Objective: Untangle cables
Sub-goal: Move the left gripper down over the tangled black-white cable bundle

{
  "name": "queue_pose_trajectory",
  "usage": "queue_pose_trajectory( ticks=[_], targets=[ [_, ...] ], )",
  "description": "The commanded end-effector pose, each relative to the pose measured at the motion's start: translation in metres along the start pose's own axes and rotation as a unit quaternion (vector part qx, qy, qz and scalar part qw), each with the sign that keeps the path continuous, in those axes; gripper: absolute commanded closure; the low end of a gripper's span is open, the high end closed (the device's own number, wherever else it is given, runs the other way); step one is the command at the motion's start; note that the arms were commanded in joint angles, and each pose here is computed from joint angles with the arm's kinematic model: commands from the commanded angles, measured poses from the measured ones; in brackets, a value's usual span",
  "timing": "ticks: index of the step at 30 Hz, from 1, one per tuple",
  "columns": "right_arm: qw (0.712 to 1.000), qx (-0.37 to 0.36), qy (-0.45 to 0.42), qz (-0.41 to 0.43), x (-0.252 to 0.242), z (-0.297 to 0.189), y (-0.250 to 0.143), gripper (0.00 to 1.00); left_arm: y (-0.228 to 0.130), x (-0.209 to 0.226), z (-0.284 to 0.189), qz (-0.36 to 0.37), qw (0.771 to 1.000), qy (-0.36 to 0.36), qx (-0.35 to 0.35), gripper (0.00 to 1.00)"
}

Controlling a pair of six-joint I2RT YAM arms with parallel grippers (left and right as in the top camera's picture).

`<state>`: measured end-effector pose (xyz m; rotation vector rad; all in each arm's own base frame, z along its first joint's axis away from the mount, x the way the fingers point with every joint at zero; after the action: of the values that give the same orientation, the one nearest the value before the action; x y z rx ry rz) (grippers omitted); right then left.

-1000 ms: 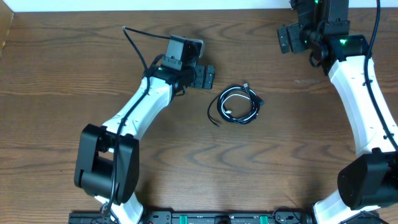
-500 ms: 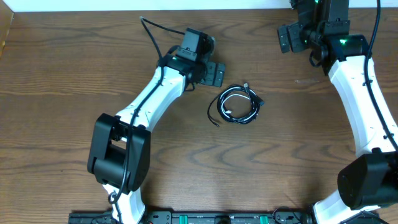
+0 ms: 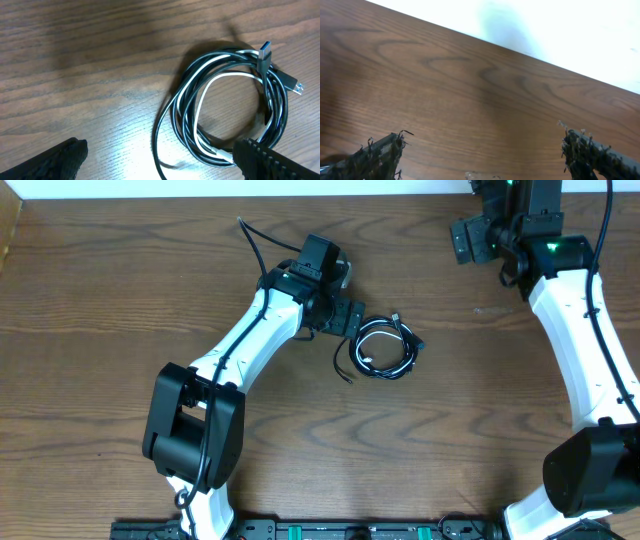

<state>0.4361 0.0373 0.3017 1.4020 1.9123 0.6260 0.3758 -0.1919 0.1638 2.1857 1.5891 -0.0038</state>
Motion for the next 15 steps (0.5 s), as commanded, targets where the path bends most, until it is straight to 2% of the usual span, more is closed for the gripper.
queue_pose_trajectory(
  ticks=[1, 8, 15],
  targets=[
    [1.0, -0.008, -0.018, 0.001, -0.008, -0.01, 0.002, 0.01, 0.005, -0.004, -0.001, 0.011, 1.0, -0.02, -0.001, 0.02],
    [1.0, -0.007, -0.015, 0.001, -0.007, -0.01, 0.002, 0.01, 0.003, -0.004, 0.005, 0.011, 1.0, -0.02, 0.005, 0.02],
    [1.0, -0.006, -0.015, 0.0, -0.007, -0.01, 0.001, 0.01, -0.003, -0.004, 0.034, 0.011, 0.999, -0.019, 0.033, 0.02]
  ],
)
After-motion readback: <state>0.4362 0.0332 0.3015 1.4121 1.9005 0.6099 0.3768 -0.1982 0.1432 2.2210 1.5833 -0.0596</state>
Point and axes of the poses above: each gripper's point midway between its finger pads, its own z axis out along the fingers, its own x axis along the line the jaws close on, y = z × x, the point moved 9 cm from there along -z, back along the fingers
